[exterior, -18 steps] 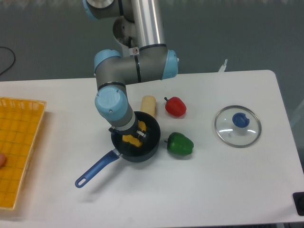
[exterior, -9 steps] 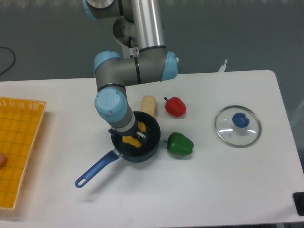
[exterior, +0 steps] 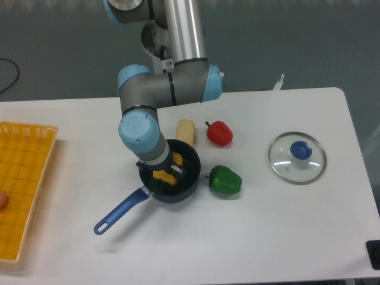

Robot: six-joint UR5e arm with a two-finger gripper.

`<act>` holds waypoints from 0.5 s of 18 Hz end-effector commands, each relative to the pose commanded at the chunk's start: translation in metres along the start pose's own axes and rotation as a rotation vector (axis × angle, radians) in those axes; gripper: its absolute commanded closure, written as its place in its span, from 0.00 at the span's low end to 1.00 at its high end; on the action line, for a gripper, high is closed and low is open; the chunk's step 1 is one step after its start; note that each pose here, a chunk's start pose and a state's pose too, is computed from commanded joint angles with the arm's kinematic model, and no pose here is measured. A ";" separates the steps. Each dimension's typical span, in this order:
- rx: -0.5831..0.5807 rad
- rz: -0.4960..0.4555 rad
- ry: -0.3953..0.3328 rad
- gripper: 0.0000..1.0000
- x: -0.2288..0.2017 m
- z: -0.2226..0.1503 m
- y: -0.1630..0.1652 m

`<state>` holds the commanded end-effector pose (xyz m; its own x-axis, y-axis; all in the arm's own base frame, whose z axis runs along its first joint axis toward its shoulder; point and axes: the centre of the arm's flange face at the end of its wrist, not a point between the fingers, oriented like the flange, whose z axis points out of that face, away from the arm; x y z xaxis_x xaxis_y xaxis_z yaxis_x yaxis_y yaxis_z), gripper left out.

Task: Place the yellow pepper in the pot
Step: 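Hold the pepper inside the saucepan and open the gripper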

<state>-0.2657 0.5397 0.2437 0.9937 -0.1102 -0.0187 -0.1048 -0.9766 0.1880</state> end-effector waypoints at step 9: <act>0.002 -0.012 -0.039 0.00 -0.004 -0.014 -0.002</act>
<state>-0.2684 0.5451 0.2566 0.9927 -0.1055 -0.0589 -0.0929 -0.9783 0.1852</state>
